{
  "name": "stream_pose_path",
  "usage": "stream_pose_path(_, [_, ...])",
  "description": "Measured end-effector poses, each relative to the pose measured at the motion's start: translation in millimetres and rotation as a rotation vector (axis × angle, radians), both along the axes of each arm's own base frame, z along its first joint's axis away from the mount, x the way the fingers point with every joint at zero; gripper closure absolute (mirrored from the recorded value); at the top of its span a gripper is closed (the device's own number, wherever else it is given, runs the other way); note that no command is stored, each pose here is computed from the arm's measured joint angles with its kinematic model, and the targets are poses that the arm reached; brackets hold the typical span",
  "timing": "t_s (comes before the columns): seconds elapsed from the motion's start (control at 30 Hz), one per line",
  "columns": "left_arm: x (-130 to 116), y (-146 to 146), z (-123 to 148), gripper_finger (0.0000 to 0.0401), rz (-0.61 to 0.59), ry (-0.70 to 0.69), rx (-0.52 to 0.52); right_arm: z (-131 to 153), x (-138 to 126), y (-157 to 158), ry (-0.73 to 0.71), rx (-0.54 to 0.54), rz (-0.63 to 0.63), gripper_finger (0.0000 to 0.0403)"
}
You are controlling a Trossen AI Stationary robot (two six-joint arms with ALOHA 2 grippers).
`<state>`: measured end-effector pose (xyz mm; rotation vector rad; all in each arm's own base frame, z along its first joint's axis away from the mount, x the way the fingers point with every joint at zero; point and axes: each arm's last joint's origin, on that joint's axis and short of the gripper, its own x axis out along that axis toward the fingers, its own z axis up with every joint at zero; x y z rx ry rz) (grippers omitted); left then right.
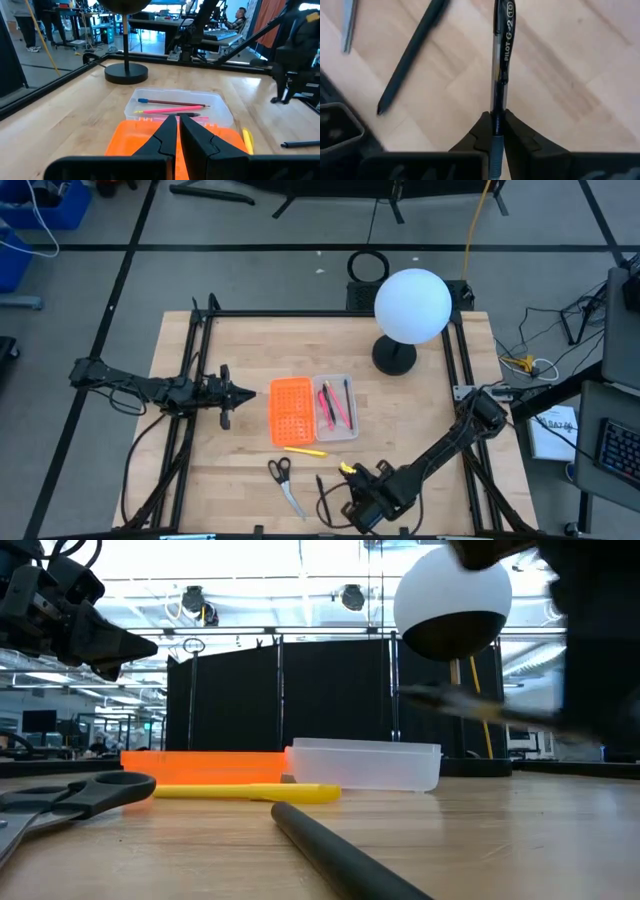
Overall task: Pick & place school supplies into a supply box
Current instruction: Put the right black pen into the supply box
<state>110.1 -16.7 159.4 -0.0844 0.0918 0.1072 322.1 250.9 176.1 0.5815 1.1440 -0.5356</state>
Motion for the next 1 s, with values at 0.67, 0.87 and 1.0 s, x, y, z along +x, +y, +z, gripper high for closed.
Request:
stream_pose_path(0.67, [0.0,0.1,-0.4,0.0370,0.003,0.003,-0.004,91.2,44.9,-163.2,-0.147,0.100,-0.243,0.0383])
stream_pose_path(0.87, [-0.1,0.1,-1.2,0.0370,0.003,0.012,-0.002,74.5,69.4,-227.6,-0.159,0.209,-0.279,0.0383])
stream_pose_path(1.0, [-0.1,0.1,-1.4,0.0370,0.002,0.014,-0.002,49.7,80.4,-246.9,-0.200,0.316,-0.266,0.0384])
